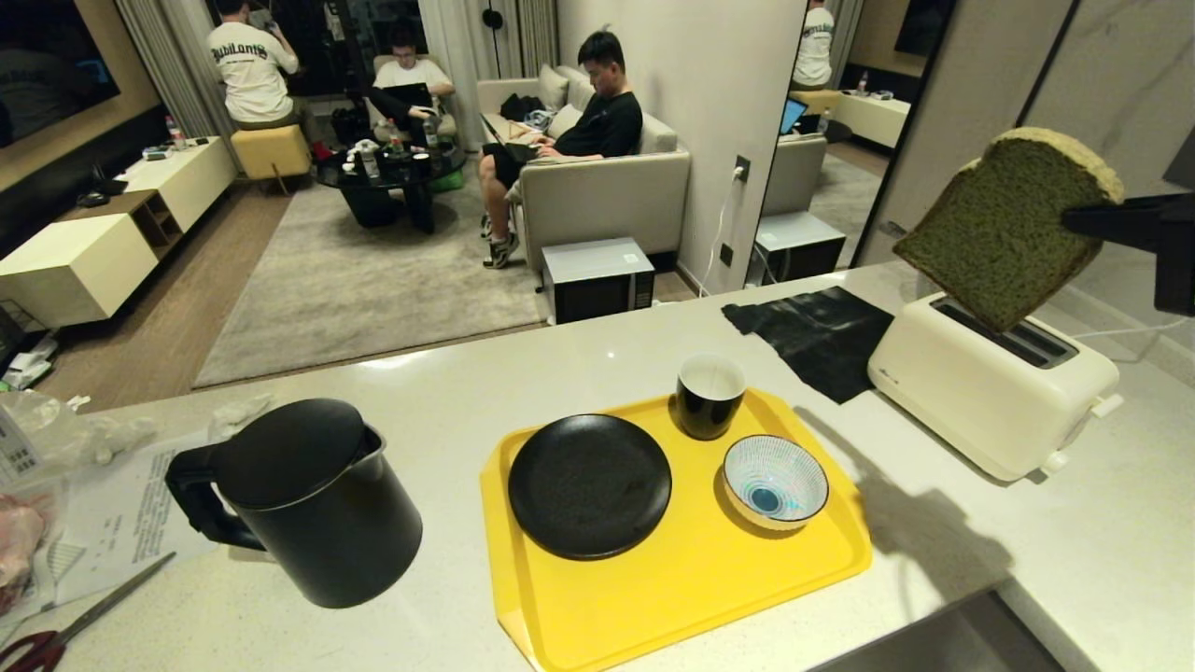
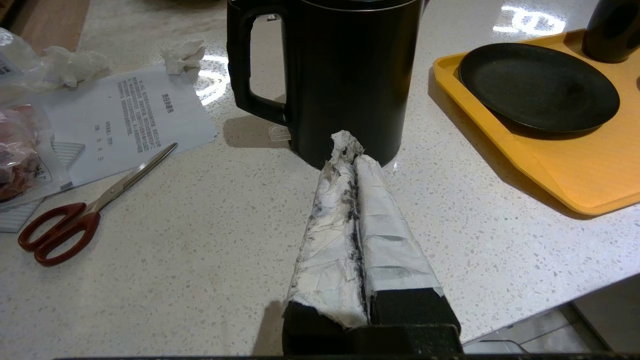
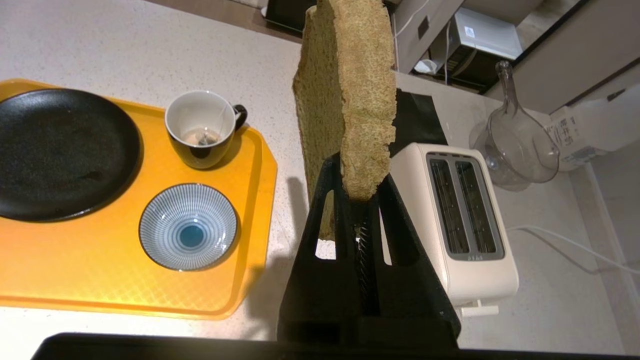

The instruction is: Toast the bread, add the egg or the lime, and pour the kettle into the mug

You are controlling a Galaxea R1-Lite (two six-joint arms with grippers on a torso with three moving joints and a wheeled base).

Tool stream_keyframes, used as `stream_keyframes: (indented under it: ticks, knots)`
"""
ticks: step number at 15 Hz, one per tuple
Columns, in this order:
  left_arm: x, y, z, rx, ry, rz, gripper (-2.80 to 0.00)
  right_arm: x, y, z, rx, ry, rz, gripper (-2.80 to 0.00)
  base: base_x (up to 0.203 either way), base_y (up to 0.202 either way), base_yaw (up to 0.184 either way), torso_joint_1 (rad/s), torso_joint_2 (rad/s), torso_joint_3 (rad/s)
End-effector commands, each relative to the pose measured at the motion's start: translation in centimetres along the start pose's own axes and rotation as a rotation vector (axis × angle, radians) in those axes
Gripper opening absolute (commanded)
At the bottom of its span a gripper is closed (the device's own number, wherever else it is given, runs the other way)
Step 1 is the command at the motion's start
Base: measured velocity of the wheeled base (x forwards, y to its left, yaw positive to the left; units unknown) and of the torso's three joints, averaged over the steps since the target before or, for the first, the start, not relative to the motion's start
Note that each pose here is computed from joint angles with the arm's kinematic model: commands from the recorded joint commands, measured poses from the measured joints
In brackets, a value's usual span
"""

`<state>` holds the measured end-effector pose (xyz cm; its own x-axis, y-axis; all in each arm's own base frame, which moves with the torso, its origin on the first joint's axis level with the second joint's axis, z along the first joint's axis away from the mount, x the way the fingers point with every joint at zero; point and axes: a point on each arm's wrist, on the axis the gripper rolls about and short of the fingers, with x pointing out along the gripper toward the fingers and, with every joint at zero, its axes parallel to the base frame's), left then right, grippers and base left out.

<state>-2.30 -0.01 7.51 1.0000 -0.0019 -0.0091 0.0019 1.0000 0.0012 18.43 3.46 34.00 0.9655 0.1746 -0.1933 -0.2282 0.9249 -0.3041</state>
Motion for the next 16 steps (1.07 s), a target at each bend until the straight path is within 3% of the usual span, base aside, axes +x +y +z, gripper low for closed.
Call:
stream_keyframes:
  ticks: [1, 16]
  knots:
    - [0.0, 0.0, 0.0, 0.0, -0.003, 0.0, -2.8, -0.3, 0.1, -0.1, -0.004, 0.003, -0.007, -2.8, 0.0, 0.0, 0.0, 0.0, 0.0, 0.0]
    - [0.0, 0.0, 0.0, 0.0, -0.003, 0.0, -2.8, 0.3, 0.4, -1.2, 0.011, 0.043, 0.001, -2.8, 0.0, 0.0, 0.0, 0.0, 0.0, 0.0]
